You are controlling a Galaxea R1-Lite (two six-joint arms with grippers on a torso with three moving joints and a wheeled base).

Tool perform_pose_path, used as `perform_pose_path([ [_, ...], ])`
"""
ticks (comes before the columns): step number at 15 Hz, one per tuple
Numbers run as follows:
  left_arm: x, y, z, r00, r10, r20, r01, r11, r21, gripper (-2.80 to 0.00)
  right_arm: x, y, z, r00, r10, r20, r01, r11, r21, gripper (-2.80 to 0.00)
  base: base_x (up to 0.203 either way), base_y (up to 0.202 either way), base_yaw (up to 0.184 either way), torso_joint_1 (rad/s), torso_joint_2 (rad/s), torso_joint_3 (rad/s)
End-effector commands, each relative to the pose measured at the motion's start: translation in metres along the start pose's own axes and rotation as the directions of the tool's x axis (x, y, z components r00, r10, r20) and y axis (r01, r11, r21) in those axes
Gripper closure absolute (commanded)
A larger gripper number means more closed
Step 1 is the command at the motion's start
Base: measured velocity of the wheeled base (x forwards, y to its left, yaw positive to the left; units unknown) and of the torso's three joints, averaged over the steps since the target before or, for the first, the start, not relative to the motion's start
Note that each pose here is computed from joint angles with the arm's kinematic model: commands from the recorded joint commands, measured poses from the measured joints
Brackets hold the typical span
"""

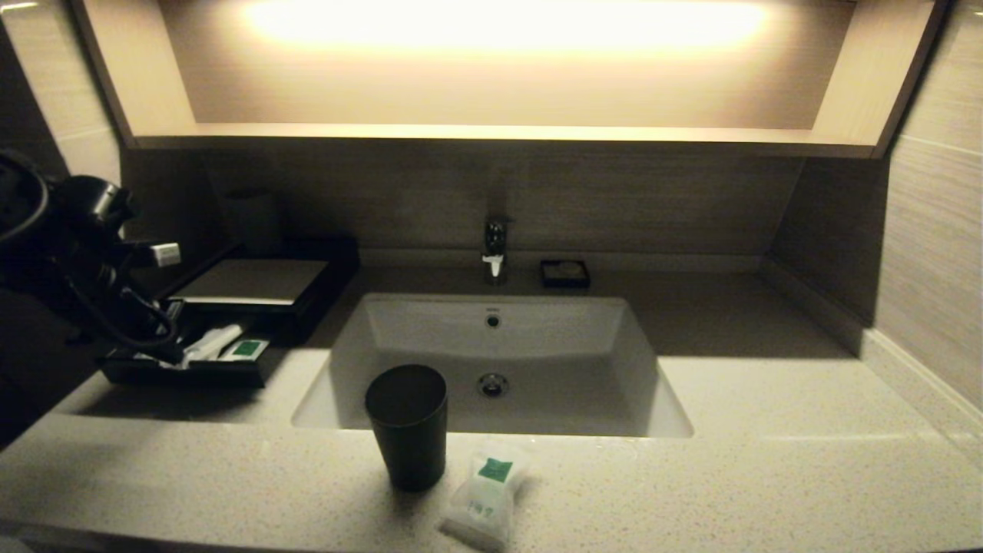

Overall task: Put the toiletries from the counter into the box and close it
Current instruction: Place the bathroom toiletry into the drawer

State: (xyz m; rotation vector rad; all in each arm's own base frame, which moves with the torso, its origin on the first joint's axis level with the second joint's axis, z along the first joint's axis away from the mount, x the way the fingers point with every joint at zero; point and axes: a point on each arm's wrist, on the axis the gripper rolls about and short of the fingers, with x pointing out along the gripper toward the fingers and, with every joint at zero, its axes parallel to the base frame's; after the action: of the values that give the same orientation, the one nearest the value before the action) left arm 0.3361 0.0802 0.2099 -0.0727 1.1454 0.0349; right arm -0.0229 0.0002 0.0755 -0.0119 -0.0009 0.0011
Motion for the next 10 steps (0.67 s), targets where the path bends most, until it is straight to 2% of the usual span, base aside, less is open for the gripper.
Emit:
perform_pose_path([
  [1,0.002,-0.003,0.005,1.0,-0.004,0.004,0.004,1.0,0.002,0.0,0.0,0.0,0.0,1.0,0.0,-0.002,0.0,1.0,0.0,0.0,0.0,0.0,0.0,0.0,0.0,0.0],
  [10,0.01,-0.005,0.016,1.0,-0.006,0.016,0.006,1.0,-0.004,0.0,0.0,0.0,0.0,1.0,0.0,-0.002,0.0,1.0,0.0,0.0,0.0,0.0,0.0,0.0,0.0,0.0],
])
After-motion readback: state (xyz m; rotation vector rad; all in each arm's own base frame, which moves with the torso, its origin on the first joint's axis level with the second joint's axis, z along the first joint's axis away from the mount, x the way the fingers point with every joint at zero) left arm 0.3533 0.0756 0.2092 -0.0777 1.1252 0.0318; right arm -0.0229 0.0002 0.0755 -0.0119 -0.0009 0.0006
